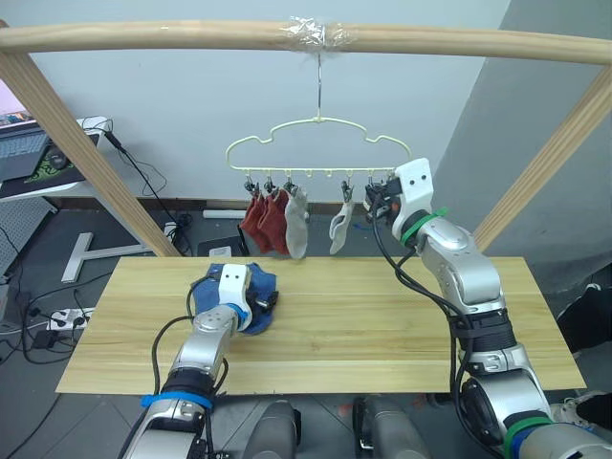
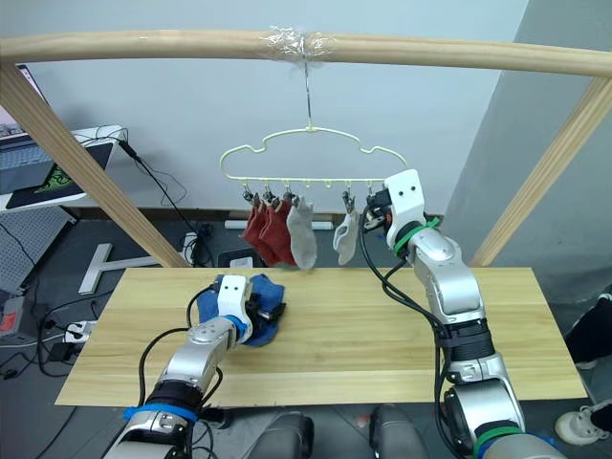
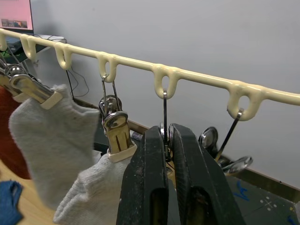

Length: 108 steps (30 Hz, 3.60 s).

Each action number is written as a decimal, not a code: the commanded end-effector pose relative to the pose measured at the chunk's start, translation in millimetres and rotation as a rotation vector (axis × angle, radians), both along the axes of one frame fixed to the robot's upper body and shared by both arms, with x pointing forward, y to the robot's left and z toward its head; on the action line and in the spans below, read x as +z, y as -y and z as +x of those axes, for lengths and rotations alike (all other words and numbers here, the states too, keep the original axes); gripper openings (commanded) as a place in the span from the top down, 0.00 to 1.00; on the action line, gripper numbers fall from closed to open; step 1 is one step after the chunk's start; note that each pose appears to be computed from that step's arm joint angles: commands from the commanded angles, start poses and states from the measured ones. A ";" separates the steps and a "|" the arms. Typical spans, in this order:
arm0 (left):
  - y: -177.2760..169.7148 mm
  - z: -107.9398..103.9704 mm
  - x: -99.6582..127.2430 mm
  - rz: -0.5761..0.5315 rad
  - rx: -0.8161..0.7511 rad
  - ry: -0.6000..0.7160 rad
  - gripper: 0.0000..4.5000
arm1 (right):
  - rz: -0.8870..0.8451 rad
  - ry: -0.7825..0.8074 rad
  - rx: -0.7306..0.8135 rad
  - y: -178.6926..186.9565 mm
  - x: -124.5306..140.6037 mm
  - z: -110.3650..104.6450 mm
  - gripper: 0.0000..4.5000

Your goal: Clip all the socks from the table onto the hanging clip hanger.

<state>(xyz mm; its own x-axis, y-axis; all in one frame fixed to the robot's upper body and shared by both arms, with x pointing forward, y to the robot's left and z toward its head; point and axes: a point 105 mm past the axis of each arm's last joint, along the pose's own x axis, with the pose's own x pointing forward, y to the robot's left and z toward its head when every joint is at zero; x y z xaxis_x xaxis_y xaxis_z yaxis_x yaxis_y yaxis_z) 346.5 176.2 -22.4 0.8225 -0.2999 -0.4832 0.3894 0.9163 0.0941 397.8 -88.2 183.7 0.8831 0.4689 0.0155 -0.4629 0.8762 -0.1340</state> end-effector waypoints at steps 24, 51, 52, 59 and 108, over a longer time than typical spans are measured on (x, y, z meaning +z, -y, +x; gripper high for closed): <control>121.5 -45.6 147.2 -0.022 -0.613 0.772 0.99 | 0.416 -0.554 0.161 11.1 27.7 -12.1 1.00; 133.2 -34.6 173.8 0.073 -0.597 1.017 0.99 | 0.495 -0.636 0.139 20.7 38.7 -16.1 1.00; 133.2 -34.7 175.2 0.076 -0.595 1.028 0.99 | 0.494 -0.639 0.139 20.9 38.3 -16.3 1.00; 132.4 -32.0 177.5 0.086 -0.580 1.045 0.99 | 0.497 -0.654 0.151 19.6 37.9 -17.6 1.00; 177.6 -16.4 152.9 -0.334 -0.578 0.619 0.76 | 0.180 -0.100 -0.062 69.4 58.7 -27.9 0.00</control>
